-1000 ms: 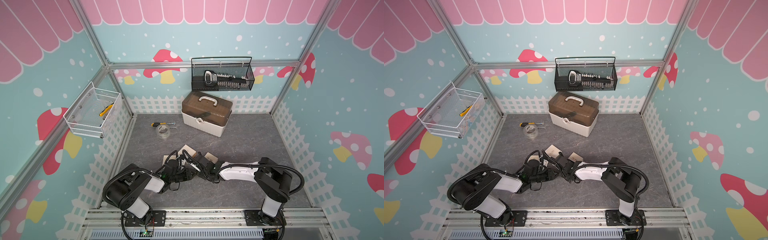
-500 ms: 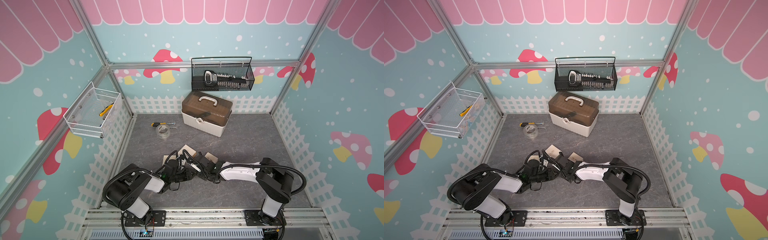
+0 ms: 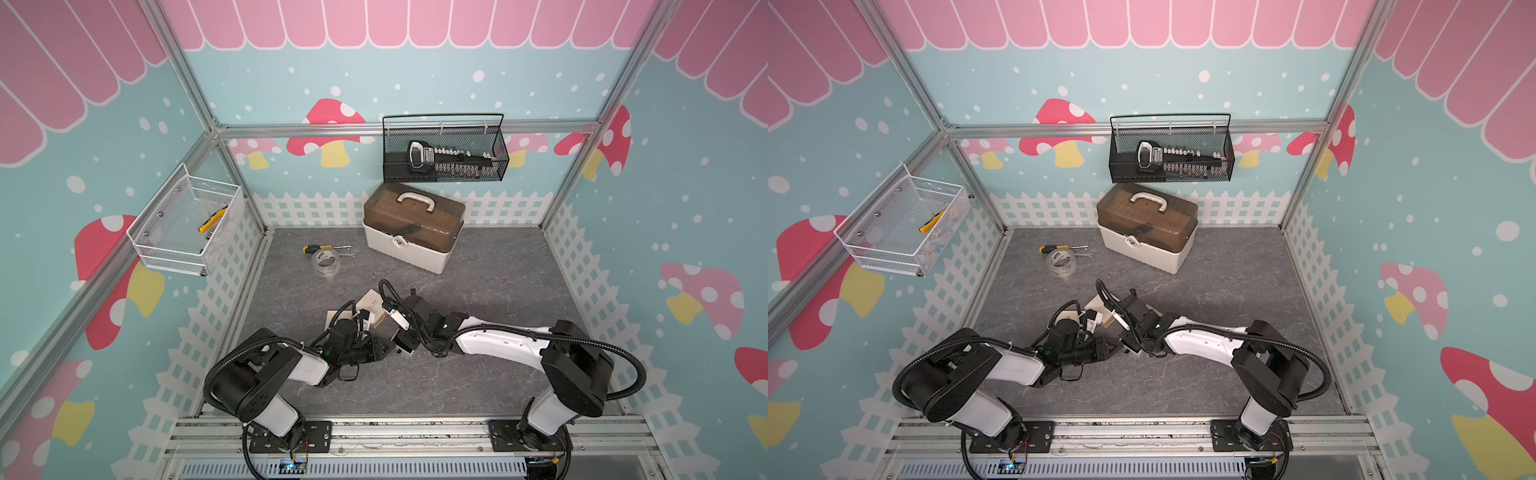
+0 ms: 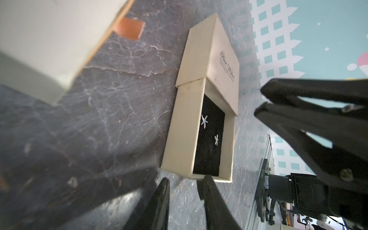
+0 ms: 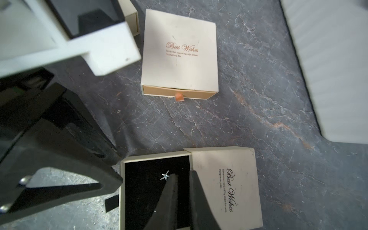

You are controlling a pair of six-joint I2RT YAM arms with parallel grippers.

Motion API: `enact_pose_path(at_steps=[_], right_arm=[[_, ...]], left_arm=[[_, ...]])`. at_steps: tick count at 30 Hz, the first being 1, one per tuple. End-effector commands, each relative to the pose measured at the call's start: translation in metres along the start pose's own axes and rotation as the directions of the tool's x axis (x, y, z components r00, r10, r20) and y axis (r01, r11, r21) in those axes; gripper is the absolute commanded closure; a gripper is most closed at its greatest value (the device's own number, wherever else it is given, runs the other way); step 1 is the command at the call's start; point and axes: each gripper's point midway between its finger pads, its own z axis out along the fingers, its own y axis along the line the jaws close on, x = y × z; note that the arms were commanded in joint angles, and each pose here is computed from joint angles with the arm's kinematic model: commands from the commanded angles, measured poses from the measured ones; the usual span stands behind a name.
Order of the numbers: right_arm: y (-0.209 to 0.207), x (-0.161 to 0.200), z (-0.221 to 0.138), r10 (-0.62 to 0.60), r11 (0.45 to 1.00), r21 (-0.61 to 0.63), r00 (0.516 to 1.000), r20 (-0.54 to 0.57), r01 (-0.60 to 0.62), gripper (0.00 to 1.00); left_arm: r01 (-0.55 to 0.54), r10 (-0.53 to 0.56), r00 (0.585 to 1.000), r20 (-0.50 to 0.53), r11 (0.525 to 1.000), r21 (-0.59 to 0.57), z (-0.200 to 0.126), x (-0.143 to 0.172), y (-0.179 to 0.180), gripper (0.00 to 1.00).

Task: Place the earrings into the drawer-style jewelry box
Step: Adjust the earring in the inner lining.

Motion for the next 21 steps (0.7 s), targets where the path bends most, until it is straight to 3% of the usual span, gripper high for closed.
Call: enact_pose_path(at_steps=[1, 6, 21], right_arm=[[0.004, 0.0, 0.002, 0.058, 0.996, -0.071, 0.997, -0.047, -0.061, 0.98], [0.007, 0.002, 0.007, 0.109, 0.983, -0.137, 0.989, -0.098, -0.122, 1.0], [0.007, 0.025, 0.03, 0.113, 0.979, -0.142, 0.965, -0.236, -0.149, 1.0]], left_arm=[[-0.01, 0.01, 1.0, 0.005, 1.0, -0.018, -0.001, -0.003, 0.002, 0.7], [-0.015, 0.015, 1.0, 0.001, 1.0, -0.018, 0.0, -0.003, 0.001, 0.7], [-0.031, 0.031, 1.0, -0.001, 1.0, -0.004, -0.001, -0.004, -0.003, 0.7]])
